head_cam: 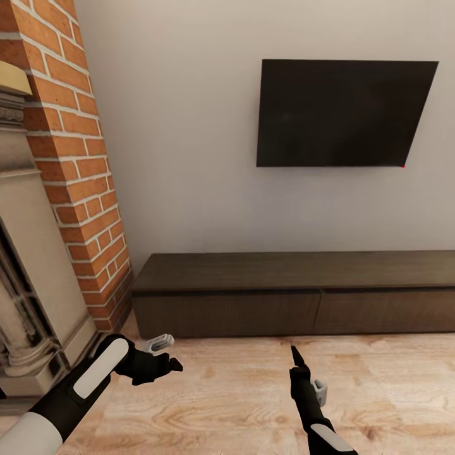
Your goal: Place each of the two pumpkins and all three candles from the living room inside a cabinet in the living room (use any cabinet), then make sure every cabinet is closed, and position the cauldron so it is next to a table in the living room.
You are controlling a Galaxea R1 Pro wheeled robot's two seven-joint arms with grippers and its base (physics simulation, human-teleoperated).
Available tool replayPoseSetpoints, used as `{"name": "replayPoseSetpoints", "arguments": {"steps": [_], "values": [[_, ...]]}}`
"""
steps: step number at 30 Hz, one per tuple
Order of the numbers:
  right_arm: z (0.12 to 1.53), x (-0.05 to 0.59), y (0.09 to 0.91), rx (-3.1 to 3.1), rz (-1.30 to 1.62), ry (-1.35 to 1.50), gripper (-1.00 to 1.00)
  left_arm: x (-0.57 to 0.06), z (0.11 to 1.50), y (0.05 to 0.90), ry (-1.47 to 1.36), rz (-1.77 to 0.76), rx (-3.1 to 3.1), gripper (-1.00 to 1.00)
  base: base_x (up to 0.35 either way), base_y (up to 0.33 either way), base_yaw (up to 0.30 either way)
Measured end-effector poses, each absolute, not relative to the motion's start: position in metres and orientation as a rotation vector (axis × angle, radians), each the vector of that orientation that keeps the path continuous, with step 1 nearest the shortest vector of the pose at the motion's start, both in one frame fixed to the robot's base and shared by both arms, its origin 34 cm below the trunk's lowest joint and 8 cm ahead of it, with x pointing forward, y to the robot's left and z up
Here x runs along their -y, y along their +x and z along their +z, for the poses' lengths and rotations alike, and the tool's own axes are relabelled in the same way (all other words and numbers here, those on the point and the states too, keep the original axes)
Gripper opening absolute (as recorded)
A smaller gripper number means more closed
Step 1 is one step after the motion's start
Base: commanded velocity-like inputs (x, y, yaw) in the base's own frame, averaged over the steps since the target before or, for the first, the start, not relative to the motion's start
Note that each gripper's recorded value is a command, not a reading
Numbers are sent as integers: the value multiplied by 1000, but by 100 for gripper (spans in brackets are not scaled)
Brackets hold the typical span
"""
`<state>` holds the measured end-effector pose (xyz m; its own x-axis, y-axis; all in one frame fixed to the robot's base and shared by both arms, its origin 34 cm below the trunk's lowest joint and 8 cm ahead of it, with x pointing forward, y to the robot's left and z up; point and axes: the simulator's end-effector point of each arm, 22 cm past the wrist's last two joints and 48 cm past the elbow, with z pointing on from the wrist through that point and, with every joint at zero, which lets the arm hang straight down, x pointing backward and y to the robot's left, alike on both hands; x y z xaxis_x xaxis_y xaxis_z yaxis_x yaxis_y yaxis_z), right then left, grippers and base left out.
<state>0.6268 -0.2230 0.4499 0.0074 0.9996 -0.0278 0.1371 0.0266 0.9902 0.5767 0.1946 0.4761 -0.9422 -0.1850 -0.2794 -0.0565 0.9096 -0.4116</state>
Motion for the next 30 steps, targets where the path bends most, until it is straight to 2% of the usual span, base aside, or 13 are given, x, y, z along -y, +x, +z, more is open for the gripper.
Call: {"name": "replayPoseSetpoints", "arguments": {"steps": [21, 26, 30], "values": [[409, 225, 614, -1325, 1101, 1299, 100, -206, 452, 577, -253, -667, -2712, 100, 0, 0, 0], [409, 225, 614, -1324, 1101, 1299, 100, -194, 466, 576, -292, -832, -2679, 100, 24, 0, 0], [409, 225, 614, -1324, 1102, 1299, 100, -188, 474, 575, -298, -933, -2649, 100, 237, 0, 0]]}}
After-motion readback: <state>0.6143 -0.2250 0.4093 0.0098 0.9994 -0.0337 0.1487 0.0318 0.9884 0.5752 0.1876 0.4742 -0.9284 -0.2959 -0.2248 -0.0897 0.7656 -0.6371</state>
